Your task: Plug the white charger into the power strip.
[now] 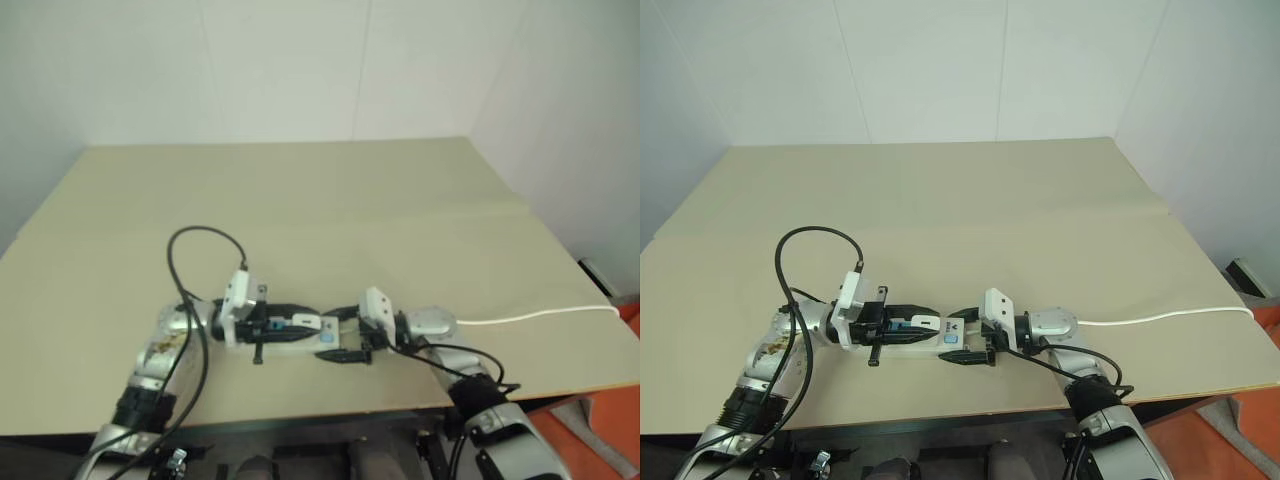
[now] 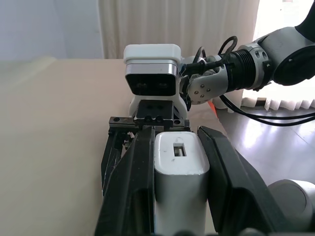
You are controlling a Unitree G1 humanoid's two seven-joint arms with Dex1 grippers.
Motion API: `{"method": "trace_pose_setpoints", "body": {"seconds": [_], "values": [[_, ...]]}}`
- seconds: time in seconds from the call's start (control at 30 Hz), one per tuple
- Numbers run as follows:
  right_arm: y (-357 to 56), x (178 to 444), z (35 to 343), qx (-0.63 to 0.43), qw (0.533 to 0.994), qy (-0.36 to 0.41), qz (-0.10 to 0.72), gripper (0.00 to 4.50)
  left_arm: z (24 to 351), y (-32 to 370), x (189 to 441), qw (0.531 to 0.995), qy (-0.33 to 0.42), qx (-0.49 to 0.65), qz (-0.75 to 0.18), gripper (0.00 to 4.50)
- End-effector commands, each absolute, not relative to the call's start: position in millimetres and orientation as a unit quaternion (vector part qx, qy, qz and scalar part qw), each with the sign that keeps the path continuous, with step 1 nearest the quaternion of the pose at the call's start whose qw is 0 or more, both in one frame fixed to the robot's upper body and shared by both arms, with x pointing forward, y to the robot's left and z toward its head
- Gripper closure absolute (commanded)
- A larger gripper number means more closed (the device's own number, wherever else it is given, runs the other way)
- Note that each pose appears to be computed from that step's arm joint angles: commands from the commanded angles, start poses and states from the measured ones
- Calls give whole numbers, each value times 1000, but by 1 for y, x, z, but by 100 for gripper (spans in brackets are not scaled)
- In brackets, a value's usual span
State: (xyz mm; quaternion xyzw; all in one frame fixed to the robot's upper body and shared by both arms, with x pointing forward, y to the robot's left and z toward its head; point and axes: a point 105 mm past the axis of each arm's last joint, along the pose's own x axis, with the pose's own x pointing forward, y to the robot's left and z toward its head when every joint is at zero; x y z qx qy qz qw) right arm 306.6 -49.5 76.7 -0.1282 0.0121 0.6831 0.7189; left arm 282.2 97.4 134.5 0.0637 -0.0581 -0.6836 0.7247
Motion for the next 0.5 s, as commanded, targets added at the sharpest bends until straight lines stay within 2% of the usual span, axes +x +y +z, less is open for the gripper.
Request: {"method": "trace_pose_setpoints", "body": {"seconds": [0.03, 0.5], "values": [[-47, 298, 62, -131, 704, 42, 697, 103, 138, 101, 292, 745, -69, 60, -661, 348], [-49, 297, 62, -131, 706, 45, 695, 103, 123, 113, 298, 737, -17, 71, -671, 348]]}}
